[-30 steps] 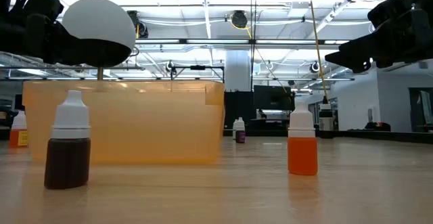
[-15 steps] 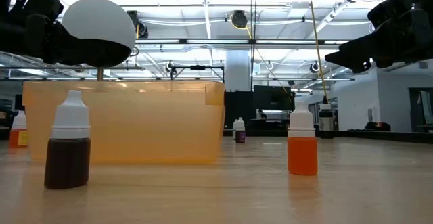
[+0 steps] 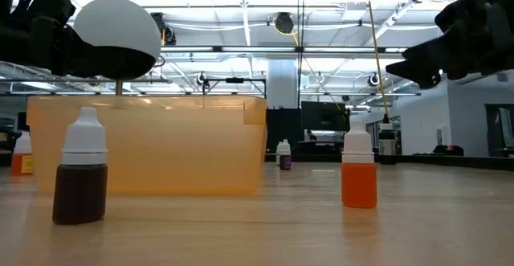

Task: Pick & Place food coloring
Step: Put the small green food coloring bottle into the orange bin

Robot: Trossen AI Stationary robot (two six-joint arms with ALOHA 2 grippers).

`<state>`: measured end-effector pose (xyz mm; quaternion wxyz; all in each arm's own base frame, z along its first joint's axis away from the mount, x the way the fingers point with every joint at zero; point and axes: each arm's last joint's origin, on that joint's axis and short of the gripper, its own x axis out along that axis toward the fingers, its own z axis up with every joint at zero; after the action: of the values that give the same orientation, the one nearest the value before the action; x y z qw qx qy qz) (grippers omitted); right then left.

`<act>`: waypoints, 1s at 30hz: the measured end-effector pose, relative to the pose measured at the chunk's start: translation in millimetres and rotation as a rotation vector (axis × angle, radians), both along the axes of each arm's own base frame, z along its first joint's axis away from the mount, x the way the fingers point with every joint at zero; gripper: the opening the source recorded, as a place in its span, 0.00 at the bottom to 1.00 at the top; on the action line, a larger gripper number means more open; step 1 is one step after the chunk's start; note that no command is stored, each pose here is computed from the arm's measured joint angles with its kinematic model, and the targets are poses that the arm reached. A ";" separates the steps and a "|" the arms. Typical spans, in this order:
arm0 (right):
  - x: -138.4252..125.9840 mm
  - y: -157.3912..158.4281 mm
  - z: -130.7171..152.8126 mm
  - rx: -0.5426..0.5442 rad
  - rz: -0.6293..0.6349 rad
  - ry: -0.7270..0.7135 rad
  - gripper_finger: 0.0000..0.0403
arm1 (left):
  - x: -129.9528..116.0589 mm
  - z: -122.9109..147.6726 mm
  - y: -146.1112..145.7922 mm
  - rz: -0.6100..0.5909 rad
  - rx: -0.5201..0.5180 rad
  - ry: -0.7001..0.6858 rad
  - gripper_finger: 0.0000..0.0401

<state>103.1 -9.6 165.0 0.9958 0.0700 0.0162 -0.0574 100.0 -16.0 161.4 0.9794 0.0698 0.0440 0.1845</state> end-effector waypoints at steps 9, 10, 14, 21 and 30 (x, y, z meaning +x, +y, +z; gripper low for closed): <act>-0.4 -2.8 3.2 0.231 -0.104 -0.072 0.65 | 0.0 0.0 0.0 0.000 0.000 0.000 0.77; -0.4 -3.1 3.3 0.240 -0.114 -0.074 0.65 | 0.0 0.0 0.0 0.000 0.000 0.000 0.77; -0.4 -3.2 3.6 0.254 -0.114 -0.081 0.65 | 0.0 0.1 0.0 0.000 0.000 -0.001 0.77; -0.9 -4.6 9.0 0.243 -0.158 -0.141 0.65 | 0.1 1.1 0.0 0.000 -0.004 -0.012 0.77; -0.9 -4.4 9.3 0.148 -0.153 -0.126 0.65 | 0.1 1.2 0.0 0.000 -0.005 -0.013 0.77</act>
<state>102.2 -14.0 174.3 0.9797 0.1476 -0.0475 -0.1274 100.1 -16.0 162.6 0.9798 0.0662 0.0380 0.1846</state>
